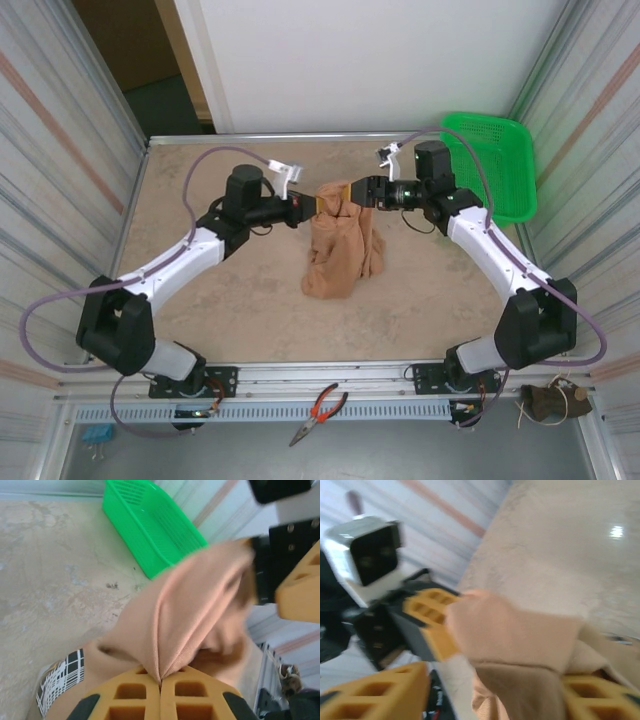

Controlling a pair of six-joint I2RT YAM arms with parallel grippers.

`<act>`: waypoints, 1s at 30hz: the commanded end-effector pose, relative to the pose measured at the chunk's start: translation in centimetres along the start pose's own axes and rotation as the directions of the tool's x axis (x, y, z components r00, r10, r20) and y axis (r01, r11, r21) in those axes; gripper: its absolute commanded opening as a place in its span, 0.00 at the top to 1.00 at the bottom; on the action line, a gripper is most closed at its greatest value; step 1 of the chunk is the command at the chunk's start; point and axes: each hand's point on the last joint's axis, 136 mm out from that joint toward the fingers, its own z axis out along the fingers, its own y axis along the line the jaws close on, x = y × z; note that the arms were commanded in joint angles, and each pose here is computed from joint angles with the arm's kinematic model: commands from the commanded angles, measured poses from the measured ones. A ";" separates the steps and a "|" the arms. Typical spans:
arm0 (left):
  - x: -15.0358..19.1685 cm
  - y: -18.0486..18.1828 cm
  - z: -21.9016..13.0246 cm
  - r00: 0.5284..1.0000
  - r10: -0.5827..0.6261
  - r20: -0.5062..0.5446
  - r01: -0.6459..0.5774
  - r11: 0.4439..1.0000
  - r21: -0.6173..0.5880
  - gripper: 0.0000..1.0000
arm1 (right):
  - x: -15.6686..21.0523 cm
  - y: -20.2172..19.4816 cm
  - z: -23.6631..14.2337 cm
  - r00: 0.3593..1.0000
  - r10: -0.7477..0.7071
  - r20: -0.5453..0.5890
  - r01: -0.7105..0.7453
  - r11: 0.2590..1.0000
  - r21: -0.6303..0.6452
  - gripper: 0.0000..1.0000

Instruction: Fold the inside-out t-shirt

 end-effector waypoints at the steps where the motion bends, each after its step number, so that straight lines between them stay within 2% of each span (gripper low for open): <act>1: -3.0 -1.2 -2.2 0.985 -0.104 0.135 0.097 0.993 0.060 1.00 | -0.4 -3.2 -1.3 0.993 0.058 0.106 -0.077 0.979 0.188 0.32; 5: -2.8 -2.1 -2.7 0.981 -0.130 0.146 0.113 0.986 0.118 1.00 | 1.5 -2.2 -2.9 0.976 0.053 0.209 -0.113 0.951 0.289 0.31; 12: -2.8 -3.2 -2.6 0.984 -0.137 0.114 0.116 0.978 0.176 1.00 | 4.3 1.9 -1.3 0.970 -0.098 0.223 0.012 0.934 0.356 0.35; 17: -2.8 -4.5 -2.7 0.987 -0.120 0.105 0.097 0.974 0.206 1.00 | 3.6 0.6 1.0 0.973 -0.147 0.180 0.055 0.898 0.436 0.33; 22: -2.6 -5.7 -3.0 0.990 -0.105 0.095 0.080 0.969 0.234 1.00 | 2.0 -0.8 3.6 0.976 -0.175 0.130 0.096 0.880 0.465 0.35; 23: -2.5 -5.7 -3.0 0.990 -0.105 0.093 0.080 0.968 0.238 1.00 | 1.8 -0.9 4.0 0.978 -0.172 0.121 0.099 0.884 0.458 0.40; 24: -2.3 -5.7 -3.0 0.990 -0.110 0.091 0.086 0.968 0.238 1.00 | 1.7 -1.1 4.3 0.980 -0.167 0.111 0.101 0.887 0.450 0.50; 27: -1.9 -4.5 -2.8 0.983 -0.145 0.111 0.120 0.971 0.207 1.00 | 2.0 -0.7 4.7 0.984 -0.163 0.066 0.126 0.916 0.381 1.00; 30: -1.3 -1.8 -2.4 0.972 -0.193 0.132 0.176 0.976 0.126 1.00 | 2.6 1.0 3.6 0.987 -0.154 0.047 0.138 0.960 0.243 1.00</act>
